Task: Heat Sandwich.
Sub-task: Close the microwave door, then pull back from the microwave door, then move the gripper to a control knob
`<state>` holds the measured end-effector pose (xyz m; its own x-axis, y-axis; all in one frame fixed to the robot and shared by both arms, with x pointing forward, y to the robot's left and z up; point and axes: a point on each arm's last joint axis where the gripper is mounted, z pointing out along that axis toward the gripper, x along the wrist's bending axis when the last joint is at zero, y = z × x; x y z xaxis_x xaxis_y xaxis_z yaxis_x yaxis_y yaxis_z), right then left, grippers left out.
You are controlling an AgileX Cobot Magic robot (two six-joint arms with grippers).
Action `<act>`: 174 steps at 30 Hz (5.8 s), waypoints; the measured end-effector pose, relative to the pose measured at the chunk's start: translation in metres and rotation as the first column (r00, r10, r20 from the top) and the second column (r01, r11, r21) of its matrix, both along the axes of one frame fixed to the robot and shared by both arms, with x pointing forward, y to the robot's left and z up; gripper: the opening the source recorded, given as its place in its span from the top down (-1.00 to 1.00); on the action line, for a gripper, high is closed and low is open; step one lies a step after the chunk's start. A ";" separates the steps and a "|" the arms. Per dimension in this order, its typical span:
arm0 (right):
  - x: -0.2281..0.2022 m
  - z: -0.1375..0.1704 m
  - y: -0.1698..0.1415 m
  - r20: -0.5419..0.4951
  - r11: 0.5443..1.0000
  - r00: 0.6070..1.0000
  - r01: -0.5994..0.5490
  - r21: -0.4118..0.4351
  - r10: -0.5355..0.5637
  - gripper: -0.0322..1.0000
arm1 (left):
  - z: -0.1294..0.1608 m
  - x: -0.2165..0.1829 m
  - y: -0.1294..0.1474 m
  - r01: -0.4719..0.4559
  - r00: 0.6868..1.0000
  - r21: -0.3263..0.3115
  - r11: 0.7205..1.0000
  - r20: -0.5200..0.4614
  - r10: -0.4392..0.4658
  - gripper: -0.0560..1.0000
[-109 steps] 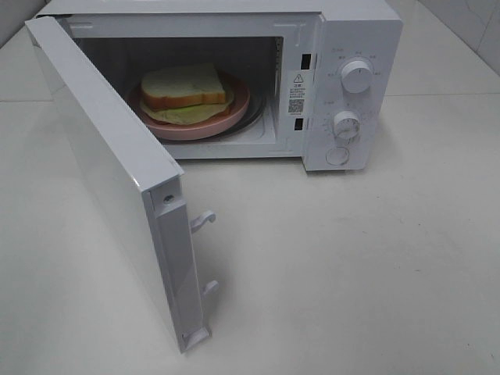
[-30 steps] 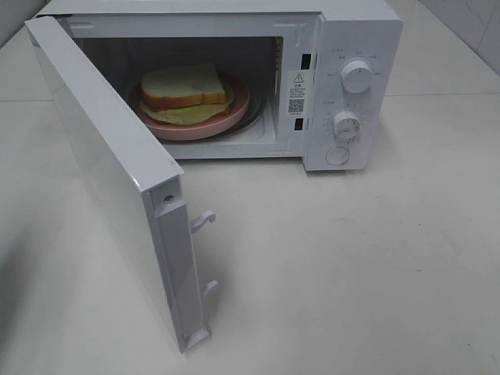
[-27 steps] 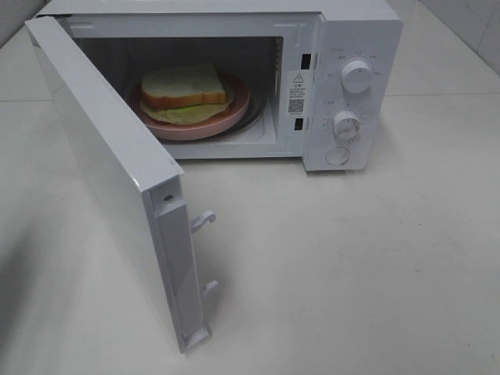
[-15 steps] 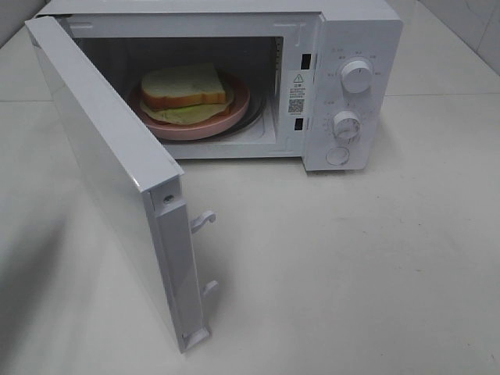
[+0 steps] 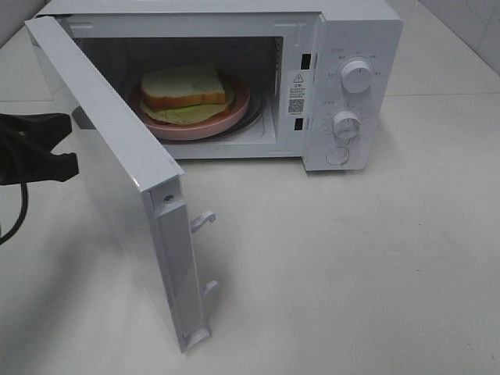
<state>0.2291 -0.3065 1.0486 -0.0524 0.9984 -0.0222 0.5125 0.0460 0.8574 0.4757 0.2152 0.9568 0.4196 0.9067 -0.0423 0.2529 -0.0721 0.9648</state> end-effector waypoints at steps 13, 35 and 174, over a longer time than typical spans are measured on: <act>0.000 0.000 0.000 0.000 1.000 1.000 -0.001 0.001 0.001 -0.54 | -0.003 0.017 -0.050 0.067 0.998 -0.029 0.997 -0.002 -0.067 0.89; 0.000 0.000 0.000 0.000 1.000 1.000 -0.001 0.001 0.001 -0.54 | 0.007 0.060 -0.146 0.104 0.994 -0.050 0.993 0.042 -0.102 0.89; 0.000 0.000 0.000 0.000 1.000 1.000 -0.001 0.001 0.001 -0.54 | 0.082 -0.019 0.035 -0.209 0.766 0.185 0.960 -0.579 0.278 -0.98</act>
<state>0.2291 -0.3064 1.0486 -0.0529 0.9984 -0.0214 0.5126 0.0456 0.8574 0.4571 0.2505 1.0389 0.1068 0.9884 -0.1084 0.7951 -0.0194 0.6062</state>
